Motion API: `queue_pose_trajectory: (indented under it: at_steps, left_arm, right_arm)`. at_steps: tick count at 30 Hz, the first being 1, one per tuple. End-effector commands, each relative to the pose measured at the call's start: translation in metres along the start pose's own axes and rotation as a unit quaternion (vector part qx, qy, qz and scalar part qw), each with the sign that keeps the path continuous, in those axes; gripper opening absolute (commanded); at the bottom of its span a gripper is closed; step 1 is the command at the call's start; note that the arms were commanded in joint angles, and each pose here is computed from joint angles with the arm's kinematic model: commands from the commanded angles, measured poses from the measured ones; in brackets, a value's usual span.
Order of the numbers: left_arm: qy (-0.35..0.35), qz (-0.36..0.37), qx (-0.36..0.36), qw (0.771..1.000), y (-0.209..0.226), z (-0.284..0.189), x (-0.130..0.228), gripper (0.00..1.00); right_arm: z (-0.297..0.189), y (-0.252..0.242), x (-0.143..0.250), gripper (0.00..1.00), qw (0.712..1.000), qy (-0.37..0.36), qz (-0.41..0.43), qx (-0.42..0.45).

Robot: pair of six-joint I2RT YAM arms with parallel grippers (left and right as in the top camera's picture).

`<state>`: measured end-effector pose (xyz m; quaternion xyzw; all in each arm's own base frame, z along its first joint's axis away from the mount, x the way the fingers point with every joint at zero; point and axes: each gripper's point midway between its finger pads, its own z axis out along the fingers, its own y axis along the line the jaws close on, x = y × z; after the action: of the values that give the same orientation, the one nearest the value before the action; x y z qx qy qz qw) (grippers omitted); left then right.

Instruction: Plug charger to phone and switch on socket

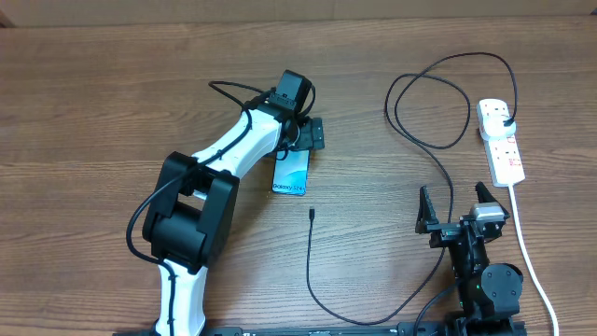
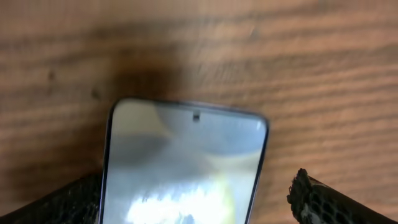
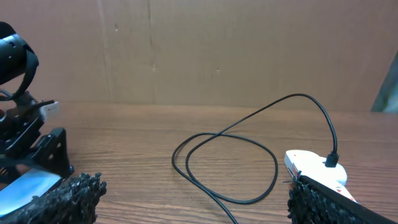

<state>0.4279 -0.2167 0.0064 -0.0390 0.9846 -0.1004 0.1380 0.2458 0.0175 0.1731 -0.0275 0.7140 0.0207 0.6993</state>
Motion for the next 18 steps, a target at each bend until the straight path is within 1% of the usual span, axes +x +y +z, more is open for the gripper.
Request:
queue_pose_trajectory:
  at_steps: [1,9,15,17,18]
  left_arm:
    - [0.095,0.0,-0.039,0.995,0.0294,0.0602,0.0633,1.0]
    - [0.103,0.001,-0.045,0.994,0.0315,0.0594,0.0675,0.98]
    - [0.104,0.001,-0.046,0.993,0.032,0.0592,0.0683,1.0]
    - [0.109,0.0,-0.044,0.993,0.0315,0.0588,0.0703,0.99]
    - [0.113,-0.001,-0.042,0.993,0.0308,0.0585,0.0721,0.97]
  right_arm:
    - [0.0002,-0.0018,0.0027,1.0,1.0,0.0,-0.001,0.004]
    - [0.0002,-0.0018,0.0027,1.0,1.0,0.0,-0.001,0.004]
    - [0.0002,-0.0018,0.0027,1.0,1.0,0.0,-0.001,0.004]
    - [0.0002,-0.0018,0.0027,1.0,1.0,0.0,-0.001,0.004]
    - [0.0002,-0.0018,0.0027,1.0,1.0,0.0,-0.001,0.004]
